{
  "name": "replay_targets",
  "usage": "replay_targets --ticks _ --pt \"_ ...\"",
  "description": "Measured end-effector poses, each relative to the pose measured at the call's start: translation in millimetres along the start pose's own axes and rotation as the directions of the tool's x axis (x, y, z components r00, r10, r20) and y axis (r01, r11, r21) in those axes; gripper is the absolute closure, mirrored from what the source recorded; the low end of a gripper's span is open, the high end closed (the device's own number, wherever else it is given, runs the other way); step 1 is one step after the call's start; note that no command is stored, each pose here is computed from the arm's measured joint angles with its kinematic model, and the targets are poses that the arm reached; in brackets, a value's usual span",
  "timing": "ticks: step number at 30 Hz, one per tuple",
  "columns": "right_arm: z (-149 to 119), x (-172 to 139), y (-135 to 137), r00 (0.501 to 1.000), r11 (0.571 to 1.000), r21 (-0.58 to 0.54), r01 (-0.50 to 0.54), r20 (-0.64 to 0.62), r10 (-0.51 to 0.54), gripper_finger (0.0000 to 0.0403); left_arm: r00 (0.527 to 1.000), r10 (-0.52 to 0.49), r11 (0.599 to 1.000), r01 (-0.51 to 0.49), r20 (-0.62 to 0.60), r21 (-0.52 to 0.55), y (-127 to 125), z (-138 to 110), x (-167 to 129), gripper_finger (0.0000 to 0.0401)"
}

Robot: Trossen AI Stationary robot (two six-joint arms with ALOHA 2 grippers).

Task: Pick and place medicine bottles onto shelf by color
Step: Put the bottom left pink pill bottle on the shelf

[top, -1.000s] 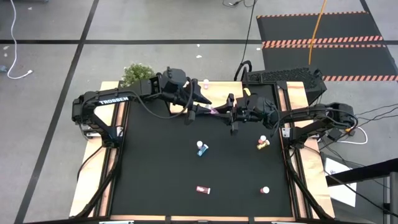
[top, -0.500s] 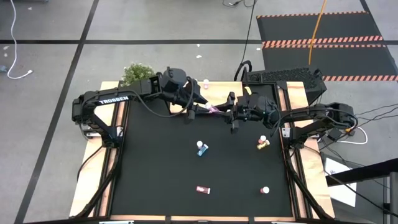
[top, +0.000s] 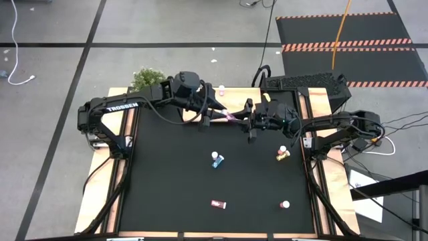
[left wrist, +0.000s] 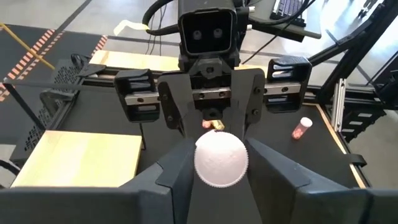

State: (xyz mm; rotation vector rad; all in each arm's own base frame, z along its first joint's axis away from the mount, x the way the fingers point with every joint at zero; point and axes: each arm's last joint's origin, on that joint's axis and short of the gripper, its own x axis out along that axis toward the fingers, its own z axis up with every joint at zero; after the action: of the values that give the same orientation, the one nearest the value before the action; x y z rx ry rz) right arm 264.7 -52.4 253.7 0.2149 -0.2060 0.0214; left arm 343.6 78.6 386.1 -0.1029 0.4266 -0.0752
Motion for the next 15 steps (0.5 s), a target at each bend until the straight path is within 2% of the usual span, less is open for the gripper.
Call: replay_targets --ticks 5,11,15 --pt "0.1 0.0 -0.1 1.000 1.000 0.000 0.003 0.001 -0.003 0.0300 1.000 0.002 1.000 -0.002 0.001 -0.008 1.7 0.0 -0.5 0.0286" --pt "0.2 -1.0 -5.2 1.000 0.999 0.038 0.020 -0.008 -0.019 0.0298 1.000 0.007 1.000 -0.007 -0.002 -0.009 3.0 -0.4 -0.9 0.0268" --pt "-0.7 -1.8 -9.2 0.999 0.998 0.045 0.040 -0.024 -0.039 0.0276 1.000 0.018 1.000 -0.018 -0.010 -0.015 7.2 -1.4 -2.3 0.0273"
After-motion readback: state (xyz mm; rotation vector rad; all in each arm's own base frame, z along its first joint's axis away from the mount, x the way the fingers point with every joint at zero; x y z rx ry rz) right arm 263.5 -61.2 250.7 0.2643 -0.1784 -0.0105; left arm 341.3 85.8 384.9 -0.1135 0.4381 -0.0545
